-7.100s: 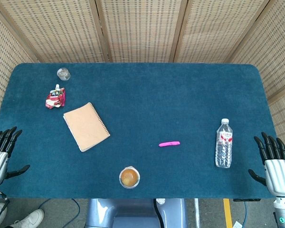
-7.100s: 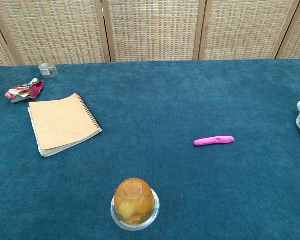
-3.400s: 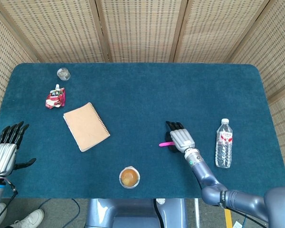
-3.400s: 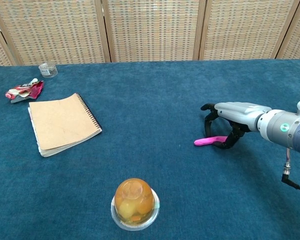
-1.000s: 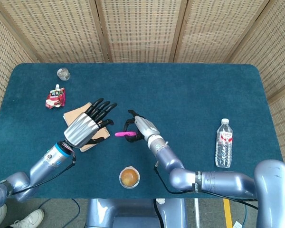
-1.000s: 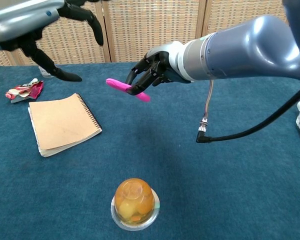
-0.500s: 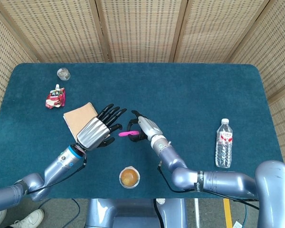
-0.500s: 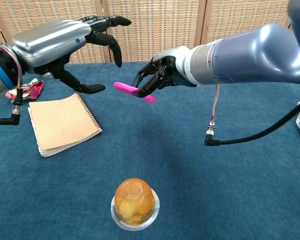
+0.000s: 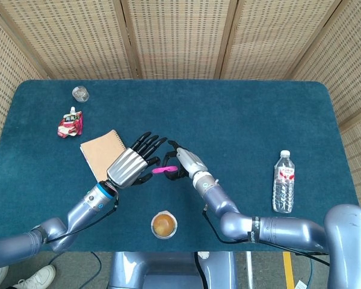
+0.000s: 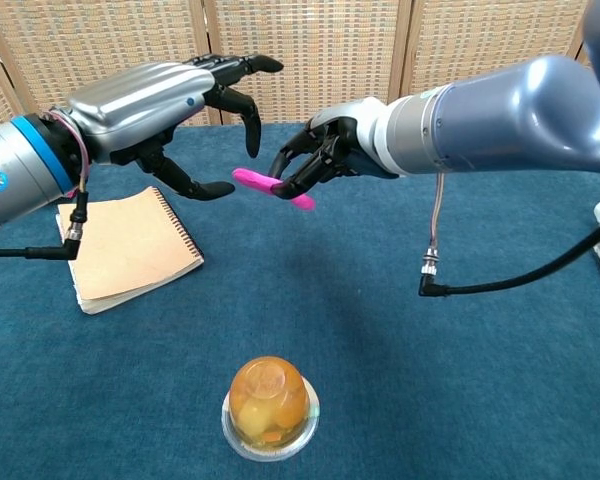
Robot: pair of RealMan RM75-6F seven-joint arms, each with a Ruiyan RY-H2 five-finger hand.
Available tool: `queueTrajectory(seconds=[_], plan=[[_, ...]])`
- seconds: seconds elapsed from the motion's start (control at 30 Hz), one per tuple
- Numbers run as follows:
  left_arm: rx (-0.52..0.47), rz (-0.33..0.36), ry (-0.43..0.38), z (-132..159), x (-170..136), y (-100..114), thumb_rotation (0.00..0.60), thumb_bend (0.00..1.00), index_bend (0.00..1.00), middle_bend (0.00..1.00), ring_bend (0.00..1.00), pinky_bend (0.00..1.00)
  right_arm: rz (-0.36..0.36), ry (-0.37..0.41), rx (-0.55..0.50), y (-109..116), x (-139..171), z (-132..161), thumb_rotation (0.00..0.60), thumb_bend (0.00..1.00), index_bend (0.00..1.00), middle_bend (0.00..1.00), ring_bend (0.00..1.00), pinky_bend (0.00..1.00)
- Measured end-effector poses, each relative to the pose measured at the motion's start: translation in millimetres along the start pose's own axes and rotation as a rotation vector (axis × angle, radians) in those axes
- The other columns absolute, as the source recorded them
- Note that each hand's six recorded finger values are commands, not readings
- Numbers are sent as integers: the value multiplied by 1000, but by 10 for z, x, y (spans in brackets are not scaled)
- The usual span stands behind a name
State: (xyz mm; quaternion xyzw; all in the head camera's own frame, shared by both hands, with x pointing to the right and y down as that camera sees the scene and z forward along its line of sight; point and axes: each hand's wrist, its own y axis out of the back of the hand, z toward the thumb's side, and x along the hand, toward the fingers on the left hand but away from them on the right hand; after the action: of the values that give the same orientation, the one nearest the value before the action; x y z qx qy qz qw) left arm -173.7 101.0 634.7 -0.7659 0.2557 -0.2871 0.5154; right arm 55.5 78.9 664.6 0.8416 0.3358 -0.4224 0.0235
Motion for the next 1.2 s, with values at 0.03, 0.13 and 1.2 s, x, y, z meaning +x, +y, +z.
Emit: queueTrajectory(seconds=[0.03, 0.13, 1.2], plan=[[1, -1, -2, 13, 10, -7, 600, 312, 472, 0, 0, 0, 1, 0, -1, -5, -1, -2, 600, 720, 674, 42, 0, 0], [6, 0, -1, 37, 42, -26, 600, 312, 473, 0, 0, 0, 2, -1, 1, -11, 0, -9, 600, 719, 675, 42, 0, 0], [7, -23, 2, 141, 147, -147, 600, 338, 498, 0, 0, 0, 5, -8, -11, 15, 9, -77, 600, 723, 675, 43, 0, 0]])
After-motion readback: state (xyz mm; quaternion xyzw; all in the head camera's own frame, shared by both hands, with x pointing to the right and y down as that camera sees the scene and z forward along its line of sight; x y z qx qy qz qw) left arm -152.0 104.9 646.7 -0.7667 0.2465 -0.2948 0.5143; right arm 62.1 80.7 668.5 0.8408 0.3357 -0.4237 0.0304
